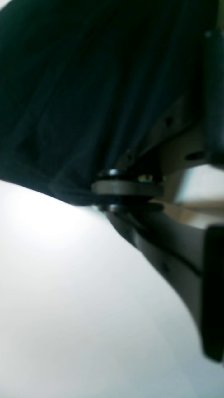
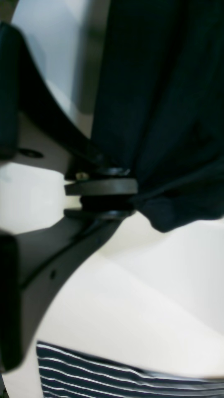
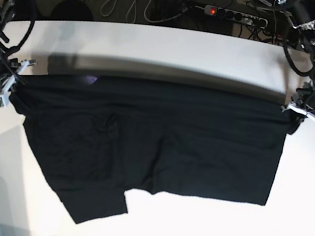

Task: Fold the T-shirt properly
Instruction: 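Drag the shirt with both grippers back toward the robot, then reach both grippers down to grasp the shirt's hem corners, then fold the hem with both grippers over toward the collar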

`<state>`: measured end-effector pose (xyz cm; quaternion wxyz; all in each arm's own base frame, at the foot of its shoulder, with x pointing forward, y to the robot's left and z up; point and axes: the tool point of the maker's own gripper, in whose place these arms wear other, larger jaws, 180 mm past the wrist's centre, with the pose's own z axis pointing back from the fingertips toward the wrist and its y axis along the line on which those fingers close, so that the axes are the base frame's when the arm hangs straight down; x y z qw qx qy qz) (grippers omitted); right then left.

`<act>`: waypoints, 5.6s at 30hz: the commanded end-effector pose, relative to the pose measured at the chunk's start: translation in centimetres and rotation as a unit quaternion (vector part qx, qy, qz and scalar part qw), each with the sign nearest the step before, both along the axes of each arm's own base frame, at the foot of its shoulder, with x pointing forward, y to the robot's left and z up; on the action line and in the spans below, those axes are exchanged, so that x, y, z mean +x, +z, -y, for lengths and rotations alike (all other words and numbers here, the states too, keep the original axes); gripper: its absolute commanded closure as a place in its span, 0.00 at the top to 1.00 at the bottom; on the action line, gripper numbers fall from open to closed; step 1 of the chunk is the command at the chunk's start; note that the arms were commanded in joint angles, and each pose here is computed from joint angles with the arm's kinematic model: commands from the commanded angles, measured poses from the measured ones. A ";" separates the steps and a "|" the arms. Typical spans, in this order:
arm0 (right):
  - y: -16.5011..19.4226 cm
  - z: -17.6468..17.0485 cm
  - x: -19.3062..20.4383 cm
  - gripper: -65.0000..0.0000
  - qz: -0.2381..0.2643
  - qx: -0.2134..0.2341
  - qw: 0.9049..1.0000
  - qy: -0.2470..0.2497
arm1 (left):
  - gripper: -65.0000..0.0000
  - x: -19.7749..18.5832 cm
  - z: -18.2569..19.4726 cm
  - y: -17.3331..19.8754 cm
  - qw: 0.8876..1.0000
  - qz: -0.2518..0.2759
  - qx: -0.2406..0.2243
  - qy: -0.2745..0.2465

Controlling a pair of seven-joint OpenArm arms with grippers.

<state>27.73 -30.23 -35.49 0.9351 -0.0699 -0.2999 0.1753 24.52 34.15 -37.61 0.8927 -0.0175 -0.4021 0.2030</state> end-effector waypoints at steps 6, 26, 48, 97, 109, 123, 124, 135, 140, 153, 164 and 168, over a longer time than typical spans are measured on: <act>1.6 1.5 -3.3 0.00 0.022 -0.031 0.999 -0.017 | 0.00 -2.6 -1.5 0.0 0.999 -0.005 0.015 0.028; -1.7 0.3 -10.1 0.00 -0.032 -0.011 0.999 -0.017 | 0.00 -10.3 2.1 0.1 0.999 -0.030 -0.027 0.010; 3.9 1.3 -7.3 0.62 0.066 -0.039 0.996 -0.044 | 0.51 -9.1 -0.2 7.0 0.997 0.072 0.013 0.038; 0.6 -5.1 18.5 0.63 0.134 0.150 0.979 0.006 | 0.44 16.8 -1.1 -4.1 0.997 0.081 0.018 0.008; -0.4 -4.5 20.3 0.63 0.178 0.195 0.964 -0.044 | 0.00 16.4 -1.2 -4.4 0.997 0.077 0.019 0.010; -5.4 -5.3 18.6 0.63 0.155 0.231 0.956 -0.090 | 0.00 14.5 -1.2 -6.1 0.998 0.058 0.021 0.010; -5.6 -5.6 18.5 0.62 0.150 0.228 0.958 -0.084 | 0.00 14.5 -1.1 -6.1 0.998 0.058 0.021 0.009; -7.0 -8.5 17.8 0.02 0.119 0.202 0.972 -0.026 | 0.00 13.9 -1.1 -6.6 0.998 0.051 0.019 0.010; -3.4 -6.5 18.5 0.00 0.181 0.188 0.965 -0.027 | 0.00 14.1 -0.9 -4.3 0.997 0.067 0.037 -0.011; 2.9 -3.3 14.7 0.00 0.262 0.127 0.956 -0.023 | 0.00 12.5 2.6 1.4 0.990 0.111 0.041 -0.072; 3.3 -1.7 9.1 0.00 0.278 0.098 0.955 -0.042 | 0.00 9.3 5.0 5.5 0.980 0.165 0.045 -0.104; 2.9 -0.8 6.6 0.00 0.273 0.085 0.957 -0.052 | 0.00 7.2 4.2 5.9 0.981 0.174 0.036 -0.078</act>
